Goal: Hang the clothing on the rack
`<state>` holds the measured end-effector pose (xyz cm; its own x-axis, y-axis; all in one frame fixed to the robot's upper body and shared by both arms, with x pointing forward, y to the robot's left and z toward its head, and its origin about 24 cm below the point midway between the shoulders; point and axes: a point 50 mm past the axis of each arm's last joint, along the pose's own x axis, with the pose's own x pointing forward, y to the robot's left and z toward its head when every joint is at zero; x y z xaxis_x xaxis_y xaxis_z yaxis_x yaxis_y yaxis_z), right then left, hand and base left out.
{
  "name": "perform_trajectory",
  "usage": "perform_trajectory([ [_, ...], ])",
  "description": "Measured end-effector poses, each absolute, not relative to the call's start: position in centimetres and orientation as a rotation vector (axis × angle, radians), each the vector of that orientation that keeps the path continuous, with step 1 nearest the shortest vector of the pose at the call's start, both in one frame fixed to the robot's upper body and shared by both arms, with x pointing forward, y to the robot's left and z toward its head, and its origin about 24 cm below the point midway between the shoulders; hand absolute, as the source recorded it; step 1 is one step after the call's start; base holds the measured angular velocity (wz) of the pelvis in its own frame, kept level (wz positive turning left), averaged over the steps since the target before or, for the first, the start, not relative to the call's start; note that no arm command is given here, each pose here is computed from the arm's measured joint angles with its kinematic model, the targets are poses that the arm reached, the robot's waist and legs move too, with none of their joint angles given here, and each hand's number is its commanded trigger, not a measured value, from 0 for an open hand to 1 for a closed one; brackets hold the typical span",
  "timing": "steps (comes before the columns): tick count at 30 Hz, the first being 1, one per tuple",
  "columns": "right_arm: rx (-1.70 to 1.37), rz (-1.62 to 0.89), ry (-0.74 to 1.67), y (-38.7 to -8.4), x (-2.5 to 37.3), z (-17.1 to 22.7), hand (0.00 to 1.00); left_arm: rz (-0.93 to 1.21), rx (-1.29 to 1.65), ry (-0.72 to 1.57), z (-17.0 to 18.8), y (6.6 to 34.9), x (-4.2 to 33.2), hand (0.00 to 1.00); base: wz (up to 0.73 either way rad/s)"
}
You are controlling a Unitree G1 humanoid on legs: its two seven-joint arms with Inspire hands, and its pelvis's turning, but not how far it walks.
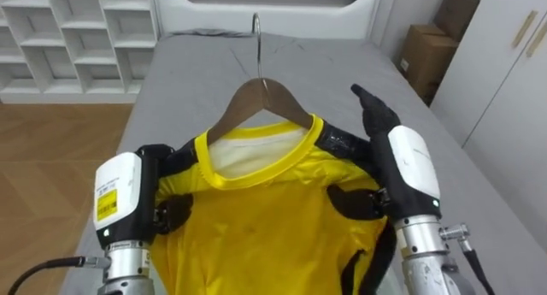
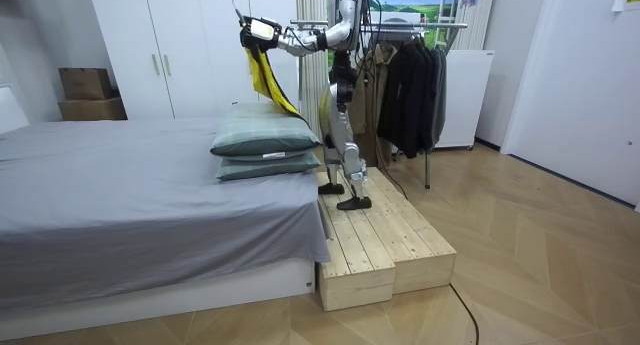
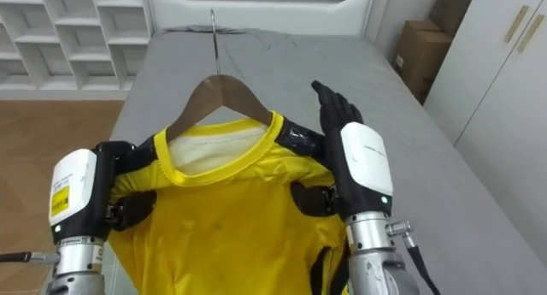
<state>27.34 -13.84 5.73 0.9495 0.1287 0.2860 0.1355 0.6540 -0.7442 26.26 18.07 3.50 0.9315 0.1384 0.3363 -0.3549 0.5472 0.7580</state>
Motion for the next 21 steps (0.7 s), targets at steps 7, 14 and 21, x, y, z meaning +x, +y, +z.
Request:
perform_trajectory([
  [7, -0.893, 0.009, -0.297, -14.1, 28.5, 5.2, 0.00, 0.276, 0.999, -0.281, 4.1, 18.0, 26.7, 1.00, 0.00],
  [14, -0.978, 0.033, -0.277, -14.4, 28.8, 4.4, 0.00, 0.251, 1.032, -0.298, 4.5, 17.9, 27.0, 1.00, 0.07],
  [21, -0.985, 0.037, -0.246, -14.8, 28.9, 3.4, 0.00, 0.234, 1.065, -0.312, 4.7, 17.9, 26.9, 1.00, 0.04],
])
